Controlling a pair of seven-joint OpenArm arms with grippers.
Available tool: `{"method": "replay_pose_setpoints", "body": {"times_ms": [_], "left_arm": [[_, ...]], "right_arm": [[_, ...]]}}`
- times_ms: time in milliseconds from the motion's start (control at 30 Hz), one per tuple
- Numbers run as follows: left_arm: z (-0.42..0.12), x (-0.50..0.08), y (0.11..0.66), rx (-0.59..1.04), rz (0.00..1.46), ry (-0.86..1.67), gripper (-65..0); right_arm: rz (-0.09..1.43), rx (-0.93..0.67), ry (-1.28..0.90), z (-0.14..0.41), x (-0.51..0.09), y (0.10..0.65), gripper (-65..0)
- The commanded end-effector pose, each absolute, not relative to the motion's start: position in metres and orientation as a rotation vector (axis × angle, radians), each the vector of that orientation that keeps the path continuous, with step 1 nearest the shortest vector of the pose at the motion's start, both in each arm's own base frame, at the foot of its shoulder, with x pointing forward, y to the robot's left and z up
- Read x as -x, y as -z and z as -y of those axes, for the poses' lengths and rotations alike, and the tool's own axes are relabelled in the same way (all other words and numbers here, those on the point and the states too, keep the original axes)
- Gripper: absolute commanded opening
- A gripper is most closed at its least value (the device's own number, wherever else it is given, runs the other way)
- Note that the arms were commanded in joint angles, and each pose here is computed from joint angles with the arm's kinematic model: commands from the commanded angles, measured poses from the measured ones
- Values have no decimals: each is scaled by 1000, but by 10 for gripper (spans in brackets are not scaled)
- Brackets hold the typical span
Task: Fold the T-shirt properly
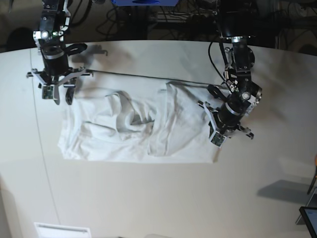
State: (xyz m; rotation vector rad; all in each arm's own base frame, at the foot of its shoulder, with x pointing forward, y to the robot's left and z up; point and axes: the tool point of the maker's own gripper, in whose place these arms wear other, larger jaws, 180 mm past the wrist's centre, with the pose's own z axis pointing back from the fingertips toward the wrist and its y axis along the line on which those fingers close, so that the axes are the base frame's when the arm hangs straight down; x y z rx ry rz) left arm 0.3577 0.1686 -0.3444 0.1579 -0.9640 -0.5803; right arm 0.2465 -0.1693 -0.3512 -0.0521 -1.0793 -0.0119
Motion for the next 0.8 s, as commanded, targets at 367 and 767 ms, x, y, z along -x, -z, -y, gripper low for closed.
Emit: {"method": "replay_pose_setpoints", "body": {"times_ms": [367,767], "left_arm": [[-295,-313,341,-370,871,381,-650],[-292,-291,358,-153,899,298,-650]], "right_arm": [[1158,-70,188,184,-251,336,-438],[1087,-134,118,169,-258,341,-435]]}}
